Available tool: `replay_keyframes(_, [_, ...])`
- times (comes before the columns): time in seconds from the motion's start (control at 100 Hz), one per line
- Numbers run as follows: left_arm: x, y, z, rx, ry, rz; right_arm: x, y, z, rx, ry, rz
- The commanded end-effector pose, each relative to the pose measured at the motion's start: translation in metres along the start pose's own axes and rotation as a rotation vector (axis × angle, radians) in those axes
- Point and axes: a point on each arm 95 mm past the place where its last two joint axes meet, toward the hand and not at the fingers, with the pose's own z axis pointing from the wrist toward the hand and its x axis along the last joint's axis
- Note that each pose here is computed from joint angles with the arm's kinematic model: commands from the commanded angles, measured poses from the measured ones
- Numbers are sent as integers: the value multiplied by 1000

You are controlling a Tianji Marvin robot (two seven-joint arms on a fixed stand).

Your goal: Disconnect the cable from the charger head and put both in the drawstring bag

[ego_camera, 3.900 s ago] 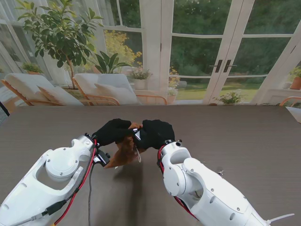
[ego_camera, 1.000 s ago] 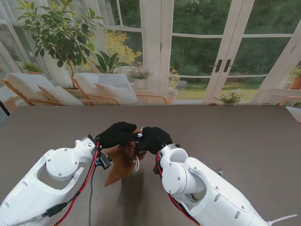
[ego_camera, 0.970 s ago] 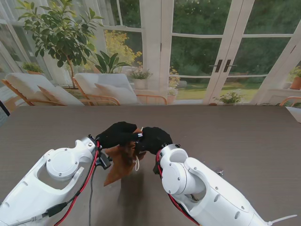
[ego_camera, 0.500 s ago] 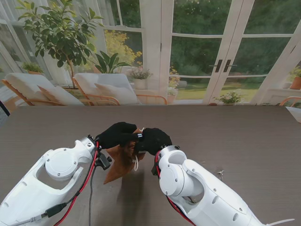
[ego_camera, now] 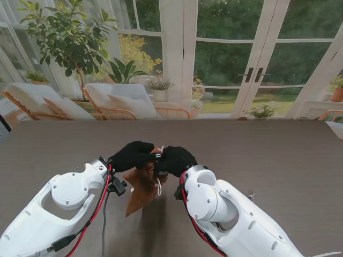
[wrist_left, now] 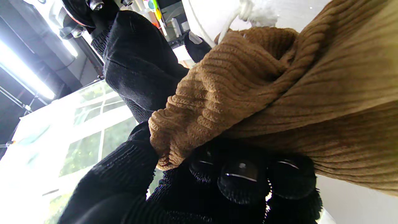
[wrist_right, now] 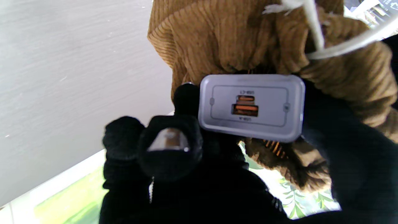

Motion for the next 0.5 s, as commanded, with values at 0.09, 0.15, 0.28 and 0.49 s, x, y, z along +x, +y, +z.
replay_keyframes(0.09, [-1, 6, 0, -20, -1, -14, 7, 1, -3, 29, 48, 33])
replay_keyframes(0.15, [-1, 6, 0, -17, -2, -14, 7, 1, -3, 36, 57, 43])
replay_keyframes(0.28, [-1, 5, -1, -8, -4, -14, 5, 2, -2, 41, 76, 54])
replay_keyframes(0.49, [-1, 4, -2, -6, -7, -13, 3, 4, -2, 48, 90, 88])
